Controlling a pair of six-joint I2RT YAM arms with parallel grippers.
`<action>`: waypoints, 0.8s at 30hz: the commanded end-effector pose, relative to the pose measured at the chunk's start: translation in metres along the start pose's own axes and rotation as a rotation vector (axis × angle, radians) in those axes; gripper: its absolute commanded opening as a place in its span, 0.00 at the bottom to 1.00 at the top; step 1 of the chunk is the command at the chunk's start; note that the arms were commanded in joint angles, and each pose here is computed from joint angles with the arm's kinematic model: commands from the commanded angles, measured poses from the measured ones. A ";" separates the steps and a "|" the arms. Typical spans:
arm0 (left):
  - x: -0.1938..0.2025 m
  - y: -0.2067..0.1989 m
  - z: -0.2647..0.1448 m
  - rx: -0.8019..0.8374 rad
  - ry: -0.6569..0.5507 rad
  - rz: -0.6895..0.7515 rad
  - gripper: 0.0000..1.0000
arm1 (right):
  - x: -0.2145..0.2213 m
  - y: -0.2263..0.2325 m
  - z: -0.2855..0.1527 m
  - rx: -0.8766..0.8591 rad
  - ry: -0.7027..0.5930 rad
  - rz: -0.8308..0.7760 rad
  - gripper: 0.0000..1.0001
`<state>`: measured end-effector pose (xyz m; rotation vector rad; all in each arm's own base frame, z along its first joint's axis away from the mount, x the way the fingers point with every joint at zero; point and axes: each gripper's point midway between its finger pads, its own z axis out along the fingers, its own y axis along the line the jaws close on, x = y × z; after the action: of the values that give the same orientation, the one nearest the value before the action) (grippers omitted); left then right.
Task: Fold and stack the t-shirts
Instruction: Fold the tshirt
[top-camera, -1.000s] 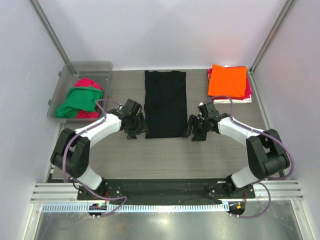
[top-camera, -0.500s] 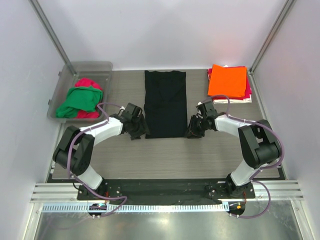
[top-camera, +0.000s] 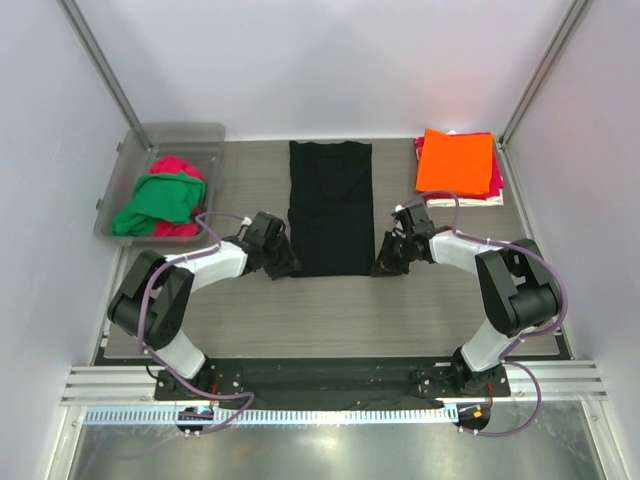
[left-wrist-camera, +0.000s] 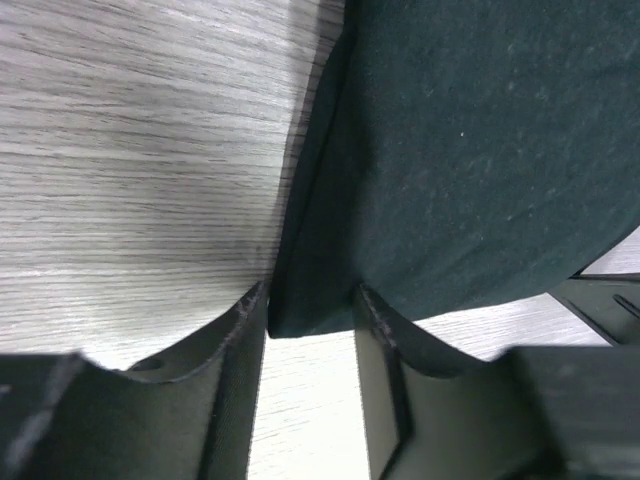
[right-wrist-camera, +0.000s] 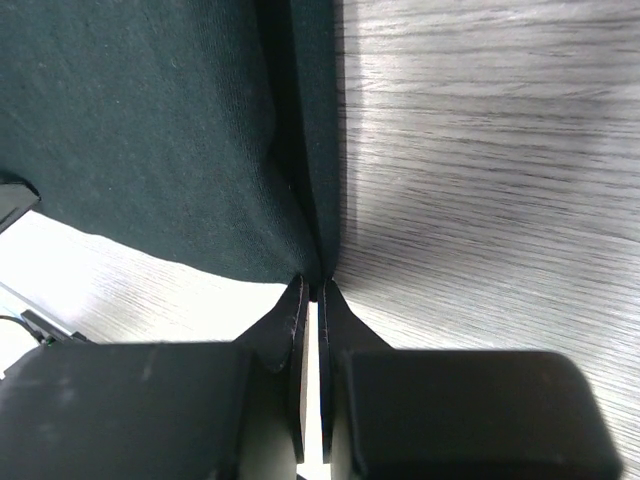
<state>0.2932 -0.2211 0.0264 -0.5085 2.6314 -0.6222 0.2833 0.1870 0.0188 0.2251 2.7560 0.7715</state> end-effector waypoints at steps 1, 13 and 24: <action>0.012 0.017 0.007 -0.047 0.022 -0.006 0.39 | -0.003 0.001 0.000 -0.016 -0.008 -0.017 0.01; 0.028 0.021 0.003 -0.058 0.036 -0.039 0.15 | -0.001 0.003 -0.002 -0.029 -0.004 -0.013 0.01; 0.047 0.000 -0.022 -0.042 0.043 -0.025 0.00 | 0.011 0.015 -0.033 -0.074 -0.042 0.006 0.01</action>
<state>0.2617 -0.2360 0.0213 -0.5417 2.6596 -0.6242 0.2692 0.1829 0.0271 0.2284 2.7390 0.7994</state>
